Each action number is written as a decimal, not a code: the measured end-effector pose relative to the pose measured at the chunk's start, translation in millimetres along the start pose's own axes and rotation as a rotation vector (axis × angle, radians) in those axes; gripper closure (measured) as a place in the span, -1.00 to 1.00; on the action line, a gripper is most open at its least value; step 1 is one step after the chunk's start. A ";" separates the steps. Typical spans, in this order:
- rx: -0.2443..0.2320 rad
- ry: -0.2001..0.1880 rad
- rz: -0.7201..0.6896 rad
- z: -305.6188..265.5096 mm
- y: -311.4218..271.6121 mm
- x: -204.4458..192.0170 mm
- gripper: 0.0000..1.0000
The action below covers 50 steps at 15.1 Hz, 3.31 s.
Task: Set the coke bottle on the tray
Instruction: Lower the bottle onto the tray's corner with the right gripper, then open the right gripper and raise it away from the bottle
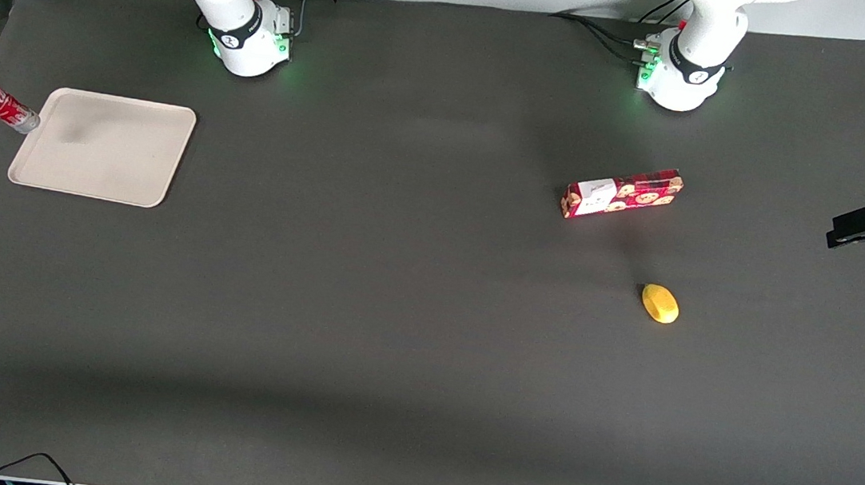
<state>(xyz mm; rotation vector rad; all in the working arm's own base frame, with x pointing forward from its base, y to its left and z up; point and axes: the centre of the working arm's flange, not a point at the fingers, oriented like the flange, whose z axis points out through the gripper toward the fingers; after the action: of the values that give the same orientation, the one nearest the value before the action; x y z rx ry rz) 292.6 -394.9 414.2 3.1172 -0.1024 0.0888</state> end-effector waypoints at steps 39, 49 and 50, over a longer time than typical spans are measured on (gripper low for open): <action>-0.075 0.030 -0.132 24.7 -25.2 41.1 -1.00; -0.087 0.022 -0.076 -151.7 -316.1 215.9 -1.00; -0.065 0.021 -0.073 -163.7 -344.1 218.1 -1.00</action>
<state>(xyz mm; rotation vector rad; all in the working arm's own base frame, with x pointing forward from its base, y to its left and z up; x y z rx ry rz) 523.4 -61.9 583.5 3.0504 0.0083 0.1150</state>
